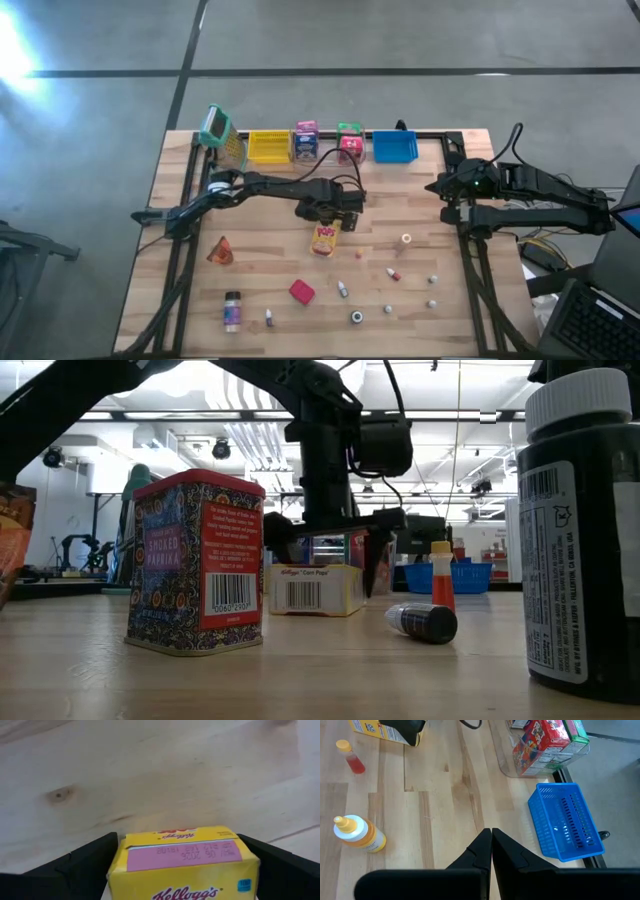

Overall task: Pick & Place Kitchen Items
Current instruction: Put the yellow cereal box into the transparent bin

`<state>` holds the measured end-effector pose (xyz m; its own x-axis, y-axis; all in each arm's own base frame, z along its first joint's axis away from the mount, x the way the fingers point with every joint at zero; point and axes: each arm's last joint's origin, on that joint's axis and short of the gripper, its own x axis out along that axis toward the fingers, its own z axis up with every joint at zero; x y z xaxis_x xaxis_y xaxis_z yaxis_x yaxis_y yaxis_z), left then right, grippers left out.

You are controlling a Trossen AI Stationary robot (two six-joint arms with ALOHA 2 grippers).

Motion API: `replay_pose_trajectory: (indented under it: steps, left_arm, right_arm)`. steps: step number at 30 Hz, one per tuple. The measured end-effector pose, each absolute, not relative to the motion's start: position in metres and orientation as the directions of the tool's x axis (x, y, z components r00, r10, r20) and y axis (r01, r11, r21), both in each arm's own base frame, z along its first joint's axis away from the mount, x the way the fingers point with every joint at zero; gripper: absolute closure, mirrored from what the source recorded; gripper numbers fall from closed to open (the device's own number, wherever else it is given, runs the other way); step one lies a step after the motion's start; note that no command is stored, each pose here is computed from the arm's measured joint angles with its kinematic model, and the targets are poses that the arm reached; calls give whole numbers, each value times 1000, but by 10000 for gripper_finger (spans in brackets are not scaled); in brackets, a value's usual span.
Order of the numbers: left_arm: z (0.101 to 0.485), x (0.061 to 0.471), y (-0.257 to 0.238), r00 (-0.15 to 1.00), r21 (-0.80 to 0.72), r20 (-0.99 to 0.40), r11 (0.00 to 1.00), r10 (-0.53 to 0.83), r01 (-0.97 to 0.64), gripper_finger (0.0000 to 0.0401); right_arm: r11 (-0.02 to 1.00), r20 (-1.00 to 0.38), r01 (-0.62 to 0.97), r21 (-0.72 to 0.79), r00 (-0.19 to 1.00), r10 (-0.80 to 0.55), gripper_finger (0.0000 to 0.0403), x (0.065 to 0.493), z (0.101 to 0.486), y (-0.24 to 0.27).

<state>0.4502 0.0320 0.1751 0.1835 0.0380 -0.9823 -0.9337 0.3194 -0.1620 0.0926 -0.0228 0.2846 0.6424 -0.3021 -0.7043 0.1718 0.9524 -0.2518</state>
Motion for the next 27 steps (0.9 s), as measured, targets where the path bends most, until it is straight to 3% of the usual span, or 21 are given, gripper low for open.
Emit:
replay_pose_trajectory:
  steps: [11, 14, 21, 27]
  left_arm:
    - [175, 452, 32, 200, -173, -979, 355, 41, -919, 2]
    - [175, 452, 31, 205, -182, -978, 321, 42, -929, 5]
    - [175, 452, 31, 205, -179, -978, 322, 49, -930, 47]
    - [176, 452, 31, 201, -148, -977, 444, 73, -884, 78]
  right_arm:
    - [953, -704, 172, -252, 643, -302, 394, 93, 285, -23]
    - [952, -704, 172, -252, 643, -302, 394, 93, 285, -23]
    - [952, -704, 171, -252, 643, -302, 394, 93, 285, -23]
    - [952, -704, 172, -252, 643, -302, 394, 93, 285, -23]
